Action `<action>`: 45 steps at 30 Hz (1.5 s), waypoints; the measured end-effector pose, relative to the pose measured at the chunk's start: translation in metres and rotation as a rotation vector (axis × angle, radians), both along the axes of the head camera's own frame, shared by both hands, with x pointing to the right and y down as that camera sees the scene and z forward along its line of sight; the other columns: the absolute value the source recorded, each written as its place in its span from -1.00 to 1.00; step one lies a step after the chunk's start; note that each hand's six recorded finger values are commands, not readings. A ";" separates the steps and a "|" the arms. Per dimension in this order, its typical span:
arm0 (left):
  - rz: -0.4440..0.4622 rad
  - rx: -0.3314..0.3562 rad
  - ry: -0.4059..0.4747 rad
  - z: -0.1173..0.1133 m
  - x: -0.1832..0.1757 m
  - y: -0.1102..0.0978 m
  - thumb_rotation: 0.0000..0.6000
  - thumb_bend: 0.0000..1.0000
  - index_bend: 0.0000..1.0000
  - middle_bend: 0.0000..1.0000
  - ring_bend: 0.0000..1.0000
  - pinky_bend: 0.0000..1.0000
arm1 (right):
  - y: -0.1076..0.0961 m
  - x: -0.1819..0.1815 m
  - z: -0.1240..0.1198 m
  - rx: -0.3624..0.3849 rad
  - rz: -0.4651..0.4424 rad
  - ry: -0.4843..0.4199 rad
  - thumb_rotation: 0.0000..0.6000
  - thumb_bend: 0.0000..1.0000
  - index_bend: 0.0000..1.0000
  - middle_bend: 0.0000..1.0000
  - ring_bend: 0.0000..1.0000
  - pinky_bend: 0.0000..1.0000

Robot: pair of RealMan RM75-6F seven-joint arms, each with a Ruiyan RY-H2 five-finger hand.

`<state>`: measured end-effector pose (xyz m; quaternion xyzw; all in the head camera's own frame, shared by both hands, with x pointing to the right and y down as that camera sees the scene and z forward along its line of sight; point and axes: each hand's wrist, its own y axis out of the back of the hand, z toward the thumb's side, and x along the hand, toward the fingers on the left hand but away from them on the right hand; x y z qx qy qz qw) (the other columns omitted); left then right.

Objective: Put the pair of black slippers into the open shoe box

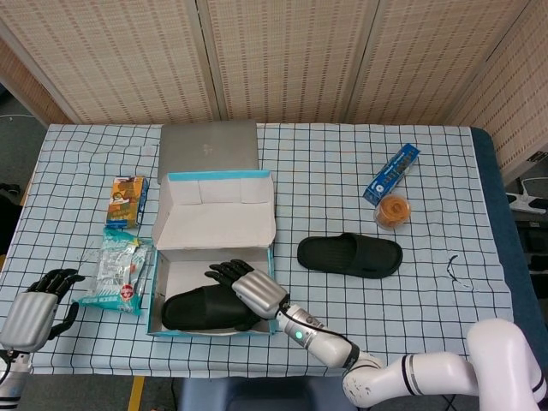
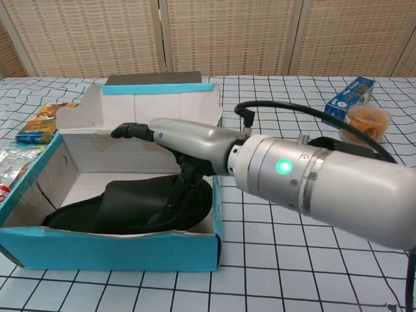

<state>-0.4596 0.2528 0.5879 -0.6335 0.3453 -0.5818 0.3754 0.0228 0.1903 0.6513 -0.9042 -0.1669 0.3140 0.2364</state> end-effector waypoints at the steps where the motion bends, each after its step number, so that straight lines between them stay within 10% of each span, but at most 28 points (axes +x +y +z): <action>1: -0.001 -0.001 0.000 0.000 0.000 0.000 1.00 -0.06 -0.45 -0.61 -0.65 -0.20 | -0.002 0.003 -0.004 -0.008 0.004 -0.004 1.00 -0.99 -1.00 -0.99 -1.00 -0.94; 10: -0.005 -0.003 0.000 0.001 0.000 0.000 1.00 -0.06 -0.45 -0.61 -0.65 -0.20 | -0.031 0.057 -0.033 0.109 0.062 0.089 1.00 -0.99 -1.00 -0.99 -1.00 -0.93; 19: -0.006 0.000 -0.014 0.001 0.000 0.000 1.00 -0.06 -0.45 -0.61 -0.65 -0.20 | -0.050 0.168 -0.021 0.378 0.109 0.476 1.00 -0.98 -1.00 -0.99 -1.00 -0.93; 30: -0.010 -0.007 -0.017 0.003 -0.001 0.001 1.00 -0.06 -0.45 -0.61 -0.65 -0.20 | -0.066 0.250 0.047 0.202 0.167 0.665 1.00 -0.99 -1.00 -0.99 -1.00 -0.93; 45: -0.005 -0.012 -0.016 0.004 0.000 0.001 1.00 -0.06 -0.45 -0.61 -0.65 -0.20 | -0.062 0.257 0.085 0.029 0.222 0.661 1.00 -0.99 -0.83 -0.76 -0.95 -0.76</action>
